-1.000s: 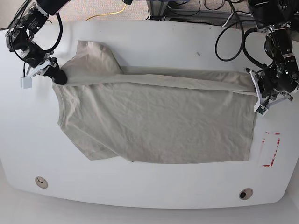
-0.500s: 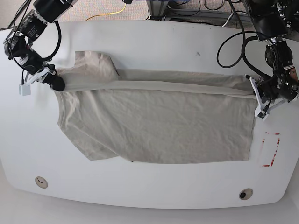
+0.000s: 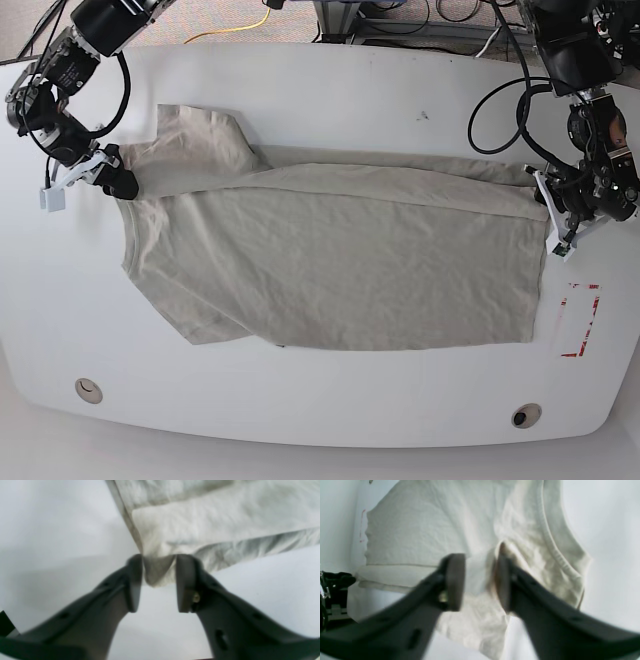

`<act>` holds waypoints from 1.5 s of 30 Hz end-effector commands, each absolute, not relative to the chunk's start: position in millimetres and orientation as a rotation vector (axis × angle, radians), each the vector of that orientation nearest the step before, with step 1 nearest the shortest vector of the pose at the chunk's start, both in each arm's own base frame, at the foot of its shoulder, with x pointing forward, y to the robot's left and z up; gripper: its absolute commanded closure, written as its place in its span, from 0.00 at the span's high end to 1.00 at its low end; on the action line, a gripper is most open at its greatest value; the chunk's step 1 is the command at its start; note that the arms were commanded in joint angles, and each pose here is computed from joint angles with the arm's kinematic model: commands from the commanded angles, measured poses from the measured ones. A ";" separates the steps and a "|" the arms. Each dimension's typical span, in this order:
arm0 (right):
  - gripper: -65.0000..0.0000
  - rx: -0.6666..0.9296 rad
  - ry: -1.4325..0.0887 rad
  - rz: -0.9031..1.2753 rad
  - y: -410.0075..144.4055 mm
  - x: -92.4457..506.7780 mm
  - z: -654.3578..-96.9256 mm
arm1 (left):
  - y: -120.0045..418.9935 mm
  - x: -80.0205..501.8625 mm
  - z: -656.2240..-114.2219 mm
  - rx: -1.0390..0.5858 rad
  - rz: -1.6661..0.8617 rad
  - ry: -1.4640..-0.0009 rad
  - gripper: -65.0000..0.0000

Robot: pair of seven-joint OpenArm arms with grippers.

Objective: Layout the t-shirt on the table in an organized manner, then fold the t-shirt properly

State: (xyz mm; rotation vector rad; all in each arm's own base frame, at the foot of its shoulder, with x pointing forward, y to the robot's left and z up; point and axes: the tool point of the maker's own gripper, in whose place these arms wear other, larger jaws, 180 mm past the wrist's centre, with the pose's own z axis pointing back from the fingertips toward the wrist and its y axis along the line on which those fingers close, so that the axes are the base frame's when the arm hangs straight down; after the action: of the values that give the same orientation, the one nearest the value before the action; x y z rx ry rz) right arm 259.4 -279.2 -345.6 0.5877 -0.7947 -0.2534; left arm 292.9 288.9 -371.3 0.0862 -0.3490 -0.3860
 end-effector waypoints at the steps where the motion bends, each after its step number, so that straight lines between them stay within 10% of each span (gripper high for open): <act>1: 0.60 0.571 -0.862 -0.238 -289.0 270.2 -327.1 | 296.8 308.9 -351.7 0.120 -0.389 -0.403 0.57; 7: 0.78 0.528 -0.868 -0.206 -301.7 270.3 -317.9 | 303.8 327.1 -330.5 0.147 -0.389 -0.456 0.63; 45: 0.79 0.605 -0.615 -0.341 -257.1 177.2 -396.7 | 297.7 339.5 -263.1 0.287 -0.491 -0.702 0.63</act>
State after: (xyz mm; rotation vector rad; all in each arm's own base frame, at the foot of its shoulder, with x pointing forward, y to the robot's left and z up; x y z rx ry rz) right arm 172.5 -250.0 -403.1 0.6130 -0.5861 -0.3482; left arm 331.7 294.7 -279.9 0.2624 -0.6523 -0.4839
